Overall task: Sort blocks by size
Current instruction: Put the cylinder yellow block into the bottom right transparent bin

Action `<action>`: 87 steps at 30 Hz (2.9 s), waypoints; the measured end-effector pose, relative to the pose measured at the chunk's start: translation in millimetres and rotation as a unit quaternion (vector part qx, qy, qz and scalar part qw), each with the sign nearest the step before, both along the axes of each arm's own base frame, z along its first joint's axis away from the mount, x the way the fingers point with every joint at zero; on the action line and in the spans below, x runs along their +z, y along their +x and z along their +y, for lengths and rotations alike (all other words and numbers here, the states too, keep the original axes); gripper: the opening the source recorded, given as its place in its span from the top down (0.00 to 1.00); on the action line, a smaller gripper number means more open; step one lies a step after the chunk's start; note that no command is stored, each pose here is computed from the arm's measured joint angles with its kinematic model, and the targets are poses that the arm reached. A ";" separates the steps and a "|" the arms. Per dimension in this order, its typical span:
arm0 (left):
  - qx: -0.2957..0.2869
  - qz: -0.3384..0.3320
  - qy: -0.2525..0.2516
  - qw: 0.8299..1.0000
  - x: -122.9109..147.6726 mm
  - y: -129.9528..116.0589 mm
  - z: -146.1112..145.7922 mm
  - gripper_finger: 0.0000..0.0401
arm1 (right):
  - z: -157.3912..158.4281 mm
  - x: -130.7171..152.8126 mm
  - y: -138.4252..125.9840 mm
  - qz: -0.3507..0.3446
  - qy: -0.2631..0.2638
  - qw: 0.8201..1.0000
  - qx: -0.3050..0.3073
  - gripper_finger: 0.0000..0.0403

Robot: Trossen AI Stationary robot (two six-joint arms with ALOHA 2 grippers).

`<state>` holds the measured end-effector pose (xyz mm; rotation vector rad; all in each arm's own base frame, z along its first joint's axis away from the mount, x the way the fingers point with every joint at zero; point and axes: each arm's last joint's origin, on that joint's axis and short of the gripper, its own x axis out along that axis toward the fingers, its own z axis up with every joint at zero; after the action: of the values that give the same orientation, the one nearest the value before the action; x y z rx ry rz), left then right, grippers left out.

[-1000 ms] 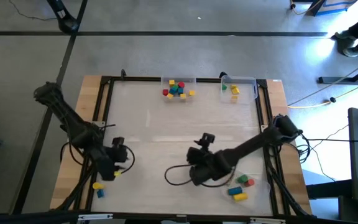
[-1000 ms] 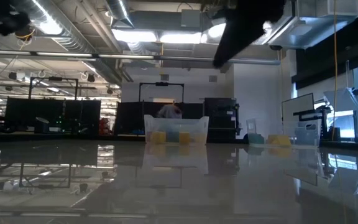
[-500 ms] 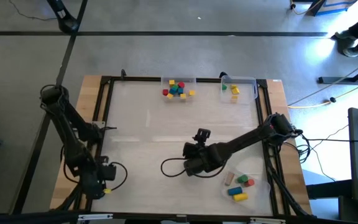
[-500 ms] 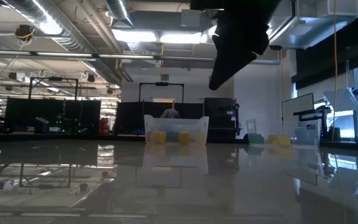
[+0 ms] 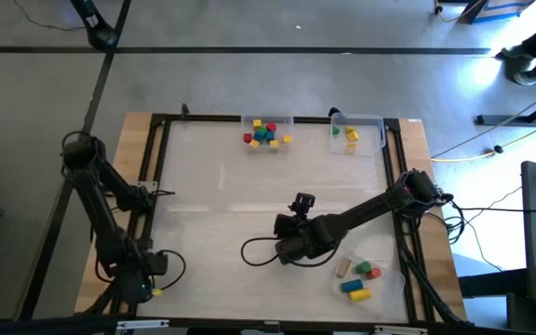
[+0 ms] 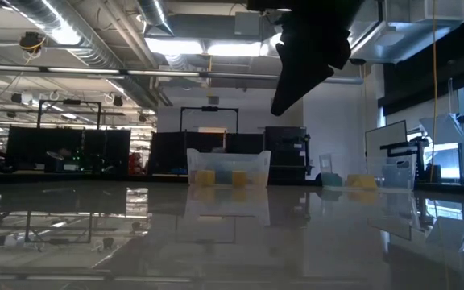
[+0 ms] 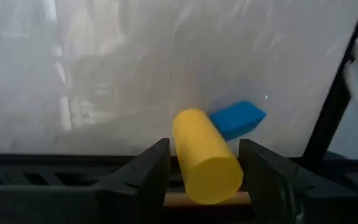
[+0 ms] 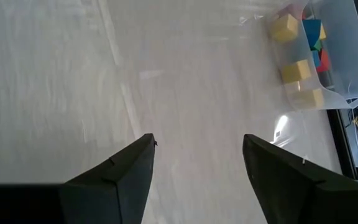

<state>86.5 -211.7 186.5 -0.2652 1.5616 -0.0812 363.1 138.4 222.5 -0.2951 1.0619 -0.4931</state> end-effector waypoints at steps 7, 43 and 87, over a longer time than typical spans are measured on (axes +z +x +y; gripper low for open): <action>0.001 0.016 0.012 1.000 -6.3 -5.8 -4.2 0.55 | 0.0 0.0 0.1 0.000 0.000 1.000 0.000 0.40; 0.018 -0.124 -0.043 0.991 52.5 25.6 37.2 0.71 | 26.8 24.4 -5.9 0.034 0.094 0.993 0.055 0.40; -0.040 -0.664 0.050 0.745 52.8 92.1 123.6 0.70 | 6.2 38.3 66.9 -0.293 0.011 0.924 0.247 0.40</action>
<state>178.6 -88.1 239.3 -0.0018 0.1259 -0.1989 430.0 144.6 260.8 -0.3522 0.3808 -0.0934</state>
